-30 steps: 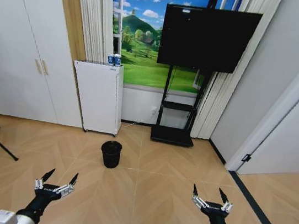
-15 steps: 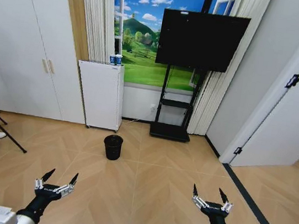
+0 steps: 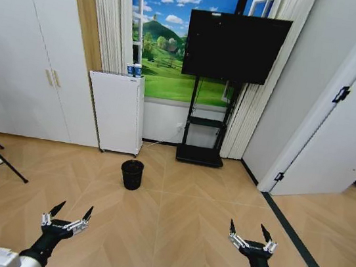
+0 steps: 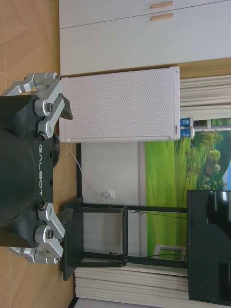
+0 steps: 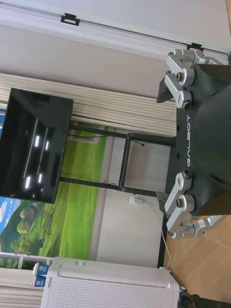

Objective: Pick up the trash bin and place the garbage on the floor into it.

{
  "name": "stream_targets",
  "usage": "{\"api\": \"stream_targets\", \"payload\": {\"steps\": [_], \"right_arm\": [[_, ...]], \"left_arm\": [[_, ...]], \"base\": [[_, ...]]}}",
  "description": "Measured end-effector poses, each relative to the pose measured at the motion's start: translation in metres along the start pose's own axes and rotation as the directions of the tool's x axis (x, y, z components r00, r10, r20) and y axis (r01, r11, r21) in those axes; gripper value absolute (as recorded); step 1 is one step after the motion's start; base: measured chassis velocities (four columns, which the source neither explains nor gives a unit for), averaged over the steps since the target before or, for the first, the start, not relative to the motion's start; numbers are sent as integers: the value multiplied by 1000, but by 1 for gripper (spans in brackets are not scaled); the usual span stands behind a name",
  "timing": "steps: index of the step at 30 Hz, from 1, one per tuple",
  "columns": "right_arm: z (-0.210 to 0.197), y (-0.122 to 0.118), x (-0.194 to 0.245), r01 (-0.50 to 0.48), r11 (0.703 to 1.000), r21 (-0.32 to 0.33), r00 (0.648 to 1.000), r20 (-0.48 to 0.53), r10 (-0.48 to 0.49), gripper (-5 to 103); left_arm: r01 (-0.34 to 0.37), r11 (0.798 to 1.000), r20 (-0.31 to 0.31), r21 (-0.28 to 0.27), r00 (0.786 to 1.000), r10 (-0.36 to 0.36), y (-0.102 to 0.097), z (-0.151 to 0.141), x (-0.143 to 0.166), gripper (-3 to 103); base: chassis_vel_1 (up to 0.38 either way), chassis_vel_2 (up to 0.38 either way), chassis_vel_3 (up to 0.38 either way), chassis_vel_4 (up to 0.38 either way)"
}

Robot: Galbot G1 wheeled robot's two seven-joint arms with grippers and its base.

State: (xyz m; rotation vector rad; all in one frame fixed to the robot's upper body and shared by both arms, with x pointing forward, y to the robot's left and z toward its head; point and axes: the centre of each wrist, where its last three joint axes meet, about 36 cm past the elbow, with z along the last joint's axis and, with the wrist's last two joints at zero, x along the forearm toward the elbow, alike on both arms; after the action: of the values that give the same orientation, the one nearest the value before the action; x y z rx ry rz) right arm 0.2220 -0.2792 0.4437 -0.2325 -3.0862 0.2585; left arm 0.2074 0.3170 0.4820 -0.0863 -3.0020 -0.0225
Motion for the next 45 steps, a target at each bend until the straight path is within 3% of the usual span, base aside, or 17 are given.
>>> {"api": "stream_targets", "payload": {"steps": [45], "right_arm": [[0,0,0,0,1000,0,1000,0,0,100]], "left_arm": [[0,1000,0,0,1000,0,0,0,0,100]], "base": [[0,0,0,0]]}}
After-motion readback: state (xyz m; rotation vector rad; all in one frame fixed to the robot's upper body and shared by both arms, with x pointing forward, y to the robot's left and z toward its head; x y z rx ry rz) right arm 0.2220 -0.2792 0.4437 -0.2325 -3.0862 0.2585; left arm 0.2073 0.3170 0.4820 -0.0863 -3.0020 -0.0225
